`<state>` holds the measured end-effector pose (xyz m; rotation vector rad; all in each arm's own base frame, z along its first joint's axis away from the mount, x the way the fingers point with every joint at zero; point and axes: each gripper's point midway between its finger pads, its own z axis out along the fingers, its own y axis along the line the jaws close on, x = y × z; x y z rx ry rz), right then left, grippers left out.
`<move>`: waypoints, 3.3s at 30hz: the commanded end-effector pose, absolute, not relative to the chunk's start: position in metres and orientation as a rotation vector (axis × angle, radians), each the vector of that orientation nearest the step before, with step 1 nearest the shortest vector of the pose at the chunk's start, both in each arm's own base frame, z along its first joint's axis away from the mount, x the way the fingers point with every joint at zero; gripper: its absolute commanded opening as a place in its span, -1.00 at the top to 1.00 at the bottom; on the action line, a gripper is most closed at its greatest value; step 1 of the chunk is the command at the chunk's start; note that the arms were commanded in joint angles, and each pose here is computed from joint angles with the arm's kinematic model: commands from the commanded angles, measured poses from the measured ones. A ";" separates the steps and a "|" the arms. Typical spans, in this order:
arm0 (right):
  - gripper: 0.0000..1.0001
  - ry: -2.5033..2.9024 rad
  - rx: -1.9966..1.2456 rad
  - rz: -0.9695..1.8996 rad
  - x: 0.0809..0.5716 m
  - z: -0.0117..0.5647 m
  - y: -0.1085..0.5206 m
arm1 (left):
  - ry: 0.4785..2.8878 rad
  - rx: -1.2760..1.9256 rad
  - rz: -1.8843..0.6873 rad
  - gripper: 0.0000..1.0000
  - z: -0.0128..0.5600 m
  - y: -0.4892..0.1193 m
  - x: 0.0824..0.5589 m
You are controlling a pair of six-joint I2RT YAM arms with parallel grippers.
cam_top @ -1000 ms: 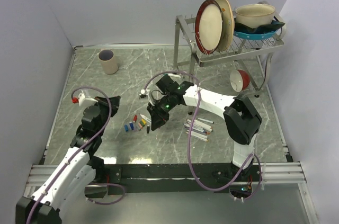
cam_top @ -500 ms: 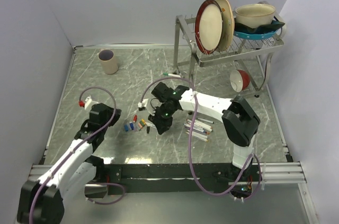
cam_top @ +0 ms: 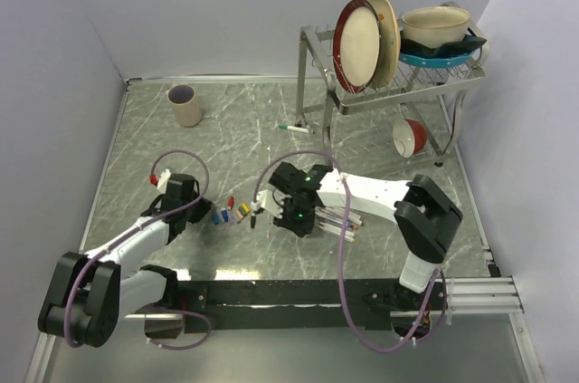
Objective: Open the pen caps
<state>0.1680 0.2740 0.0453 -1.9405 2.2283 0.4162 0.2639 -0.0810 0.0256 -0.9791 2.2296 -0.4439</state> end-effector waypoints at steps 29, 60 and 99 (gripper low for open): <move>0.85 2.317 -1.868 0.108 0.182 0.033 0.204 | 2.050 -0.843 -0.585 -0.37 0.121 -0.087 0.280; 0.45 2.377 -1.827 0.115 0.168 0.016 0.201 | 1.984 -0.770 -0.644 -0.55 0.154 -0.089 0.273; 0.00 1.779 -1.503 0.528 0.189 0.187 0.215 | 2.168 -0.356 -0.730 -0.61 0.140 -0.169 0.351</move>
